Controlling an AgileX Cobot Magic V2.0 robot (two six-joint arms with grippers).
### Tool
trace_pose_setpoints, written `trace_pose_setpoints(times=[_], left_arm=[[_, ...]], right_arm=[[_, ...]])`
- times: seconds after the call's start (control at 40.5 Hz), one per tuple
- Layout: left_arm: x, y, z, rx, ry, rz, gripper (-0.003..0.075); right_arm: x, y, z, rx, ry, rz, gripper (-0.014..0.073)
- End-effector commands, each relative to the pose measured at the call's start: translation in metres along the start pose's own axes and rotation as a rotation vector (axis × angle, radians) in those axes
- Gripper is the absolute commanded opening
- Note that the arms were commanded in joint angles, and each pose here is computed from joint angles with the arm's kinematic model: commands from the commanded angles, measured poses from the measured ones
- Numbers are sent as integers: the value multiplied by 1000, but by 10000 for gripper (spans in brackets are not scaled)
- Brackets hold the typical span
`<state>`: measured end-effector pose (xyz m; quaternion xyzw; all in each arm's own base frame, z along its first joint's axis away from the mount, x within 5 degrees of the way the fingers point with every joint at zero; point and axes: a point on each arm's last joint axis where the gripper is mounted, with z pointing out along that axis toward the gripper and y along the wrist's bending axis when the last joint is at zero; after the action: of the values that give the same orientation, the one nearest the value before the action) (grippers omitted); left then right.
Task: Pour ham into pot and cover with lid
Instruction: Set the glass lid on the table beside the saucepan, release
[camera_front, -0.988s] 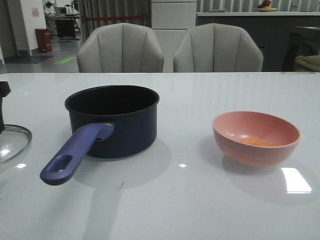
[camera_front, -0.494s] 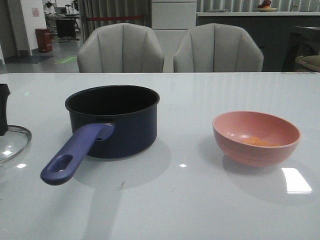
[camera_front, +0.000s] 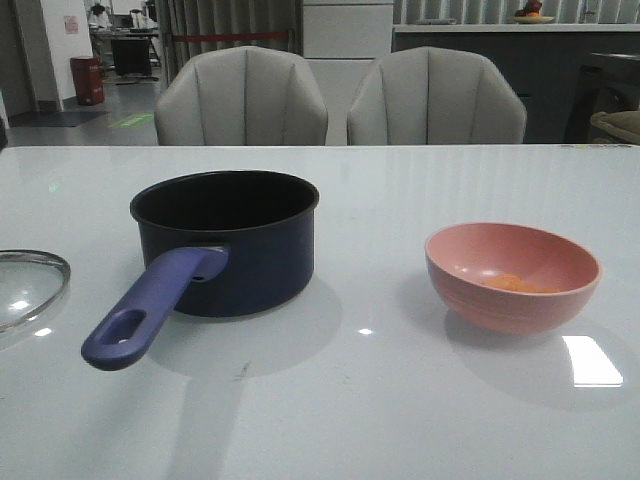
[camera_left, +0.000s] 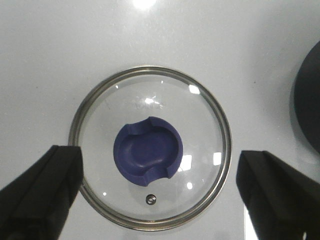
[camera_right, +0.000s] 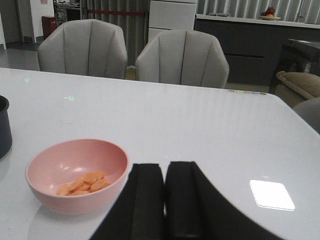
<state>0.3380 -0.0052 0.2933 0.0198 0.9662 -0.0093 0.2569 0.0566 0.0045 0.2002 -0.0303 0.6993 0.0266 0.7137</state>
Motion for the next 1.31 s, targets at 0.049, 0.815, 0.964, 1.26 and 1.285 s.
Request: trace_pose_setpoints(times=[0.049, 0.815, 0.964, 1.26, 1.285], left_arm=[[7, -2, -56, -7, -253, 3, 637], [187, -33, -160, 221, -996, 124, 637], [220, -28, -161, 252, -1074, 132, 637], [247, -27, -144, 304, -1097, 159, 637], [247, -28, -143, 308, -1098, 161, 637]], right_arm=[[-10, 0, -2, 4, -109, -11, 155], [-10, 0, -2, 4, -108, -11, 155], [-10, 0, -2, 4, -108, -11, 155], [-16, 0, -3, 3, -173, -12, 155], [-18, 0, -3, 3, -198, -12, 155]])
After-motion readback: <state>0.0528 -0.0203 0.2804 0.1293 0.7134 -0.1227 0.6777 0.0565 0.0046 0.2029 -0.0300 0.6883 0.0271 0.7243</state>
